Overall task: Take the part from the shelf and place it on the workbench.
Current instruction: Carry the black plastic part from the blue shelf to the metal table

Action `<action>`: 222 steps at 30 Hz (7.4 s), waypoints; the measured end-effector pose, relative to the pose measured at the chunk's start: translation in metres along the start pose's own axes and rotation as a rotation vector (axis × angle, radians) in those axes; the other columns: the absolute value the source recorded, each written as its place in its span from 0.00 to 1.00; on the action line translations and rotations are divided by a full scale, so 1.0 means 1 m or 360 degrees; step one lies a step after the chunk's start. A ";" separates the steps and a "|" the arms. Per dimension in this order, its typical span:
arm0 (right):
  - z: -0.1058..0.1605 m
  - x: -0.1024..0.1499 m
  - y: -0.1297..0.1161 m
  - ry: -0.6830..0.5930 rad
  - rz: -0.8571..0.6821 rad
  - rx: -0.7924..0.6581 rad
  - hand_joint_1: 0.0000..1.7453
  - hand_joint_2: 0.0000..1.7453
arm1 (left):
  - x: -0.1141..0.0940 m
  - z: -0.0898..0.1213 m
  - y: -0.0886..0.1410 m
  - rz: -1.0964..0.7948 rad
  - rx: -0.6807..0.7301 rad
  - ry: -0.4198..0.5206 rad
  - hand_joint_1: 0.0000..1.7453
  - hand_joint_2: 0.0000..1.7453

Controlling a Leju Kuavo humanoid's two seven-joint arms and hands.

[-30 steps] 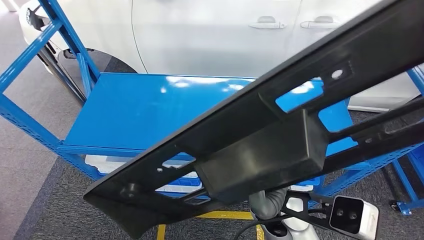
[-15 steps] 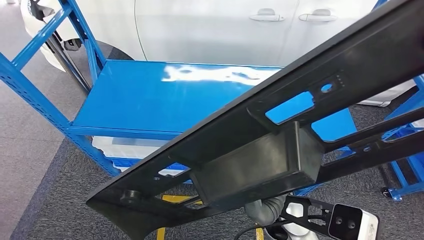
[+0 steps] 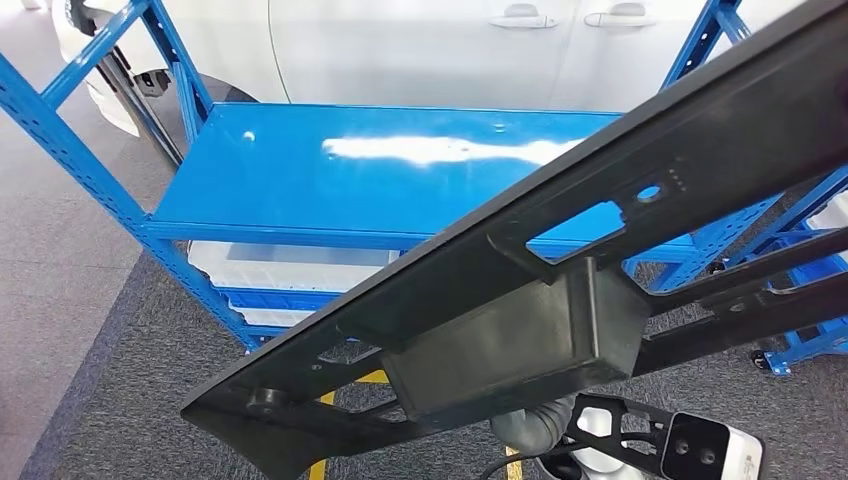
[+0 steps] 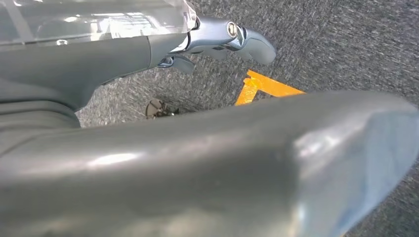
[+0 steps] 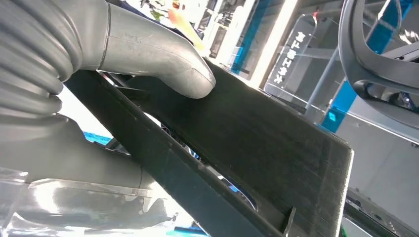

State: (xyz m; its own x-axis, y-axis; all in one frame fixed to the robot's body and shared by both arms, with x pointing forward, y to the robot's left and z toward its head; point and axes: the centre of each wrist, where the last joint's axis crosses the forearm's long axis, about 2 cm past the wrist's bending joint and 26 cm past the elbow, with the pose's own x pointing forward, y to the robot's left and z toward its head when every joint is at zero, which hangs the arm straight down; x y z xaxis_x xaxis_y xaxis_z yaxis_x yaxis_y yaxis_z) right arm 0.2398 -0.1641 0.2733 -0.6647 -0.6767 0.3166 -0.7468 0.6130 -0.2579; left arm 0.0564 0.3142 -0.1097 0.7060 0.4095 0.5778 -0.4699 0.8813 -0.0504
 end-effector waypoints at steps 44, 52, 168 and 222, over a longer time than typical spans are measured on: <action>0.004 0.002 -0.025 0.0037 -0.0082 0.0159 1.00 1.00 | -0.009 0.004 -0.014 -0.0023 -0.0002 0.0173 0.00 0.00; 0.007 0.009 -0.035 0.0038 -0.0033 0.0158 1.00 1.00 | -0.010 0.005 -0.012 -0.0062 0.0100 0.0144 0.00 0.00; -0.019 0.040 -0.043 -0.0269 0.0208 -0.0057 1.00 1.00 | 0.007 -0.001 0.036 -0.0088 0.0448 0.0193 0.00 0.00; -0.013 0.031 -0.045 -0.0159 0.0294 -0.0104 1.00 1.00 | 0.004 -0.001 0.009 -0.0103 0.0169 0.0214 0.00 0.00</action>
State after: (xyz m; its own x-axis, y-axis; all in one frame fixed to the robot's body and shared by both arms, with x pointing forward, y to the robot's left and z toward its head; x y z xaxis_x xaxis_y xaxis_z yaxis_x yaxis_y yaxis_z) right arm 0.2535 -0.2074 0.3067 -0.7912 -0.5855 0.1763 -0.6114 0.7532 -0.2426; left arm 0.0555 0.3240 -0.1092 0.7978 0.3866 0.4626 -0.4691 0.8801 0.0736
